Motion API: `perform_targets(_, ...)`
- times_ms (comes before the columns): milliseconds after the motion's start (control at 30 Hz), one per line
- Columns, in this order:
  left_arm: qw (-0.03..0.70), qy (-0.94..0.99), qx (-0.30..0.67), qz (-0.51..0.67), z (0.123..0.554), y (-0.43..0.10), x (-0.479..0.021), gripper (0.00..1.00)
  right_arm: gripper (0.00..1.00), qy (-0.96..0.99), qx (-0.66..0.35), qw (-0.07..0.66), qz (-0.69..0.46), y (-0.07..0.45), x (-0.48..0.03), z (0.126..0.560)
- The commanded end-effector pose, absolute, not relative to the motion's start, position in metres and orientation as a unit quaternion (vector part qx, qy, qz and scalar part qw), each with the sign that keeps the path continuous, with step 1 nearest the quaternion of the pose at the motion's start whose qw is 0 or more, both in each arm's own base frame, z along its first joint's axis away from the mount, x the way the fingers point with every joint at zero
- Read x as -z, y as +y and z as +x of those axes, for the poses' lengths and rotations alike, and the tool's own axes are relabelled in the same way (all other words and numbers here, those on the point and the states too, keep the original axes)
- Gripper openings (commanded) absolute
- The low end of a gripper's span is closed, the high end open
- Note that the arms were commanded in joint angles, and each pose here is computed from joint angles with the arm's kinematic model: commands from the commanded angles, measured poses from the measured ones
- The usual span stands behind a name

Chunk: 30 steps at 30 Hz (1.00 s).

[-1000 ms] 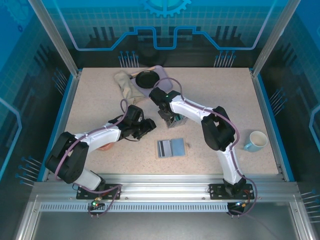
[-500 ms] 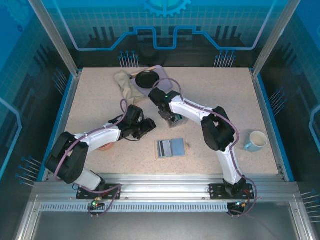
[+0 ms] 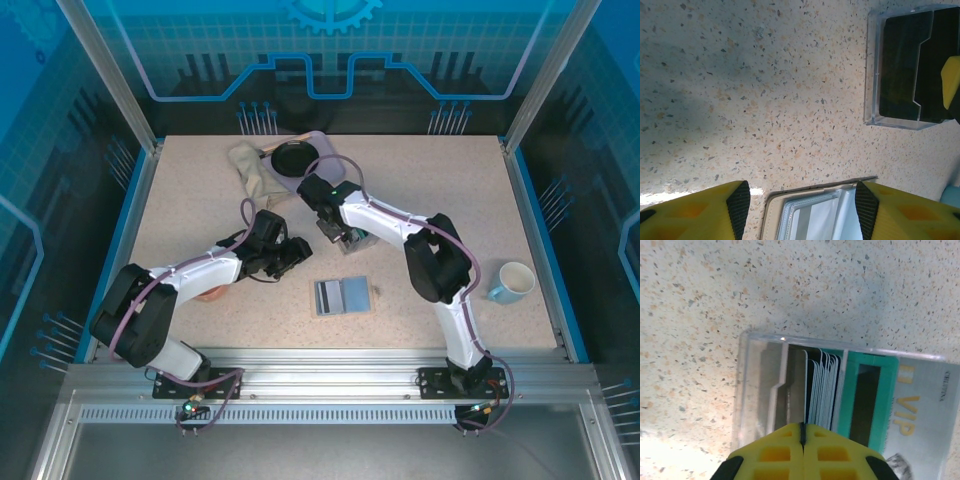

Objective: Put the credit cards into the card holder
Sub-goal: Pick up the credit card from the storage box, then insert the credit card into the card slot.

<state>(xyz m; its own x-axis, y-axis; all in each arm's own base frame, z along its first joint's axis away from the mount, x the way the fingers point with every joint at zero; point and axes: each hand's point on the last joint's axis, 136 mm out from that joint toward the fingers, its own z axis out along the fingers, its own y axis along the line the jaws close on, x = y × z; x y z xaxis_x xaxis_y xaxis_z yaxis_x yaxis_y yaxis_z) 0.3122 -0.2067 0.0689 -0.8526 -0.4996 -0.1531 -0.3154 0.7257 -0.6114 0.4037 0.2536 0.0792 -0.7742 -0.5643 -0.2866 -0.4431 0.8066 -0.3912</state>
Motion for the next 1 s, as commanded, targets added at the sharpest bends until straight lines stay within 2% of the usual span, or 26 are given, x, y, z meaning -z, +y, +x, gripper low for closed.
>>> perform_targets(0, 0.158, 0.912, 0.297, -0.233, 0.313, -0.203, -0.070, 0.61, 0.01, 0.933, 0.141, 0.202, -0.262, 0.247, -0.093, 0.400)
perform_targets(267, 0.158, 0.912, 0.302, -0.230, 0.313, -0.205, -0.073, 0.61, 0.00, 0.944, 0.090, 0.207, -0.239, 0.248, -0.109, 0.395)
perform_targets(500, 0.160, 0.904, 0.344, -0.198, 0.320, -0.222, -0.093, 0.62, 0.00, 0.954, -0.004, 0.221, -0.201, 0.249, -0.141, 0.387)
perform_targets(767, 0.164, 0.863, 0.446, -0.174, 0.334, -0.250, -0.134, 0.67, 0.00, 0.944, -0.220, 0.225, -0.096, 0.240, -0.185, 0.368)
perform_targets(967, 0.160, 0.811, 0.544, -0.142, 0.344, -0.274, -0.174, 0.67, 0.00, 0.893, -0.396, 0.214, -0.011, 0.229, -0.213, 0.354)
